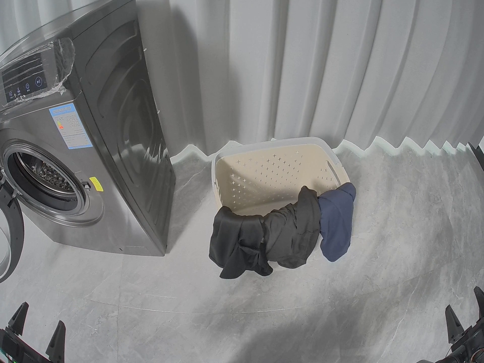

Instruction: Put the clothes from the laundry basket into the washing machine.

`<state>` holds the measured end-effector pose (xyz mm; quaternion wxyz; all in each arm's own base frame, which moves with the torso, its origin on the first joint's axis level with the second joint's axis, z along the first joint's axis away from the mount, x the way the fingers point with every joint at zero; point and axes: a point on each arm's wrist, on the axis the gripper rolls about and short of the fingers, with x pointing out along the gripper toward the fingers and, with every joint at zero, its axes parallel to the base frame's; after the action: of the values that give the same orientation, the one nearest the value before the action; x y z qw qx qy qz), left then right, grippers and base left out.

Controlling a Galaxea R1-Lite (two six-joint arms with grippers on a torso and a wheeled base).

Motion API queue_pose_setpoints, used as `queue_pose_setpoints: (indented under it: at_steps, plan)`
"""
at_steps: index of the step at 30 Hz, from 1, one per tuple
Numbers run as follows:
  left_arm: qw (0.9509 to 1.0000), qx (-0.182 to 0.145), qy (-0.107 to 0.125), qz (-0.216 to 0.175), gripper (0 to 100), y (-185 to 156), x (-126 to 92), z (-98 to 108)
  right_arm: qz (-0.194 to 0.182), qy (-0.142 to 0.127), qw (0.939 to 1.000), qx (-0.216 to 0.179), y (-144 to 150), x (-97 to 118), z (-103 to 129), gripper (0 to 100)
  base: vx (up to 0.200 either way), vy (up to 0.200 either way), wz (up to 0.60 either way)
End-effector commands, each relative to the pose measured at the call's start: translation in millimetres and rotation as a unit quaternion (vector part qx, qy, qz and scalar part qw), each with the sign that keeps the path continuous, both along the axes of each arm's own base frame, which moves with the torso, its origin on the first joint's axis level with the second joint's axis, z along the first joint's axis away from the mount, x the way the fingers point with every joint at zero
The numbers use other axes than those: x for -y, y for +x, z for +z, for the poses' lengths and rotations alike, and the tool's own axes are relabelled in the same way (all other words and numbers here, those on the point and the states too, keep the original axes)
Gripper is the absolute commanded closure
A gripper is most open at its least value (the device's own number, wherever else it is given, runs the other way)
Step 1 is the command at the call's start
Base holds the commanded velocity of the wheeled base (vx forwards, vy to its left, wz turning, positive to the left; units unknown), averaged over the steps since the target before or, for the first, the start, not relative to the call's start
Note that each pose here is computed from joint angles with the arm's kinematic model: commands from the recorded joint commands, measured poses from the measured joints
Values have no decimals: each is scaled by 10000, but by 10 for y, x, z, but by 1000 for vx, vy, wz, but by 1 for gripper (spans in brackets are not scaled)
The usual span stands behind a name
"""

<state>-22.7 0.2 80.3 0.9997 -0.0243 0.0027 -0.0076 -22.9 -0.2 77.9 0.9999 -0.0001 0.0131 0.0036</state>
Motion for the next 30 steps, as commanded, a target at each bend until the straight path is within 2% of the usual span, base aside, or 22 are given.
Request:
queue_pose_setpoints:
  at_steps: [1, 5, 14, 20, 30]
  plan:
    - [10000, 10, -2, 0, 0, -2, 0, -44, 2, 0, 10000, 39, -6, 0, -27, 0, 0, 0, 0]
    - [10000, 18, -2, 0, 0, -2, 0, -43, 10, 1, 10000, 39, -6, 0, -27, 0, 0, 0, 0]
    - [10000, 18, -2, 0, 0, -2, 0, -43, 2, 0, 10000, 39, -6, 0, -27, 0, 200, 0, 0]
    - [10000, 18, -2, 0, 0, -2, 0, -43, 2, 0, 10000, 39, -6, 0, -27, 0, 0, 0, 0]
    - [10000, 26, -2, 0, 0, -3, 0, -43, 2, 0, 10000, 39, -6, 0, -27, 0, 0, -200, 0]
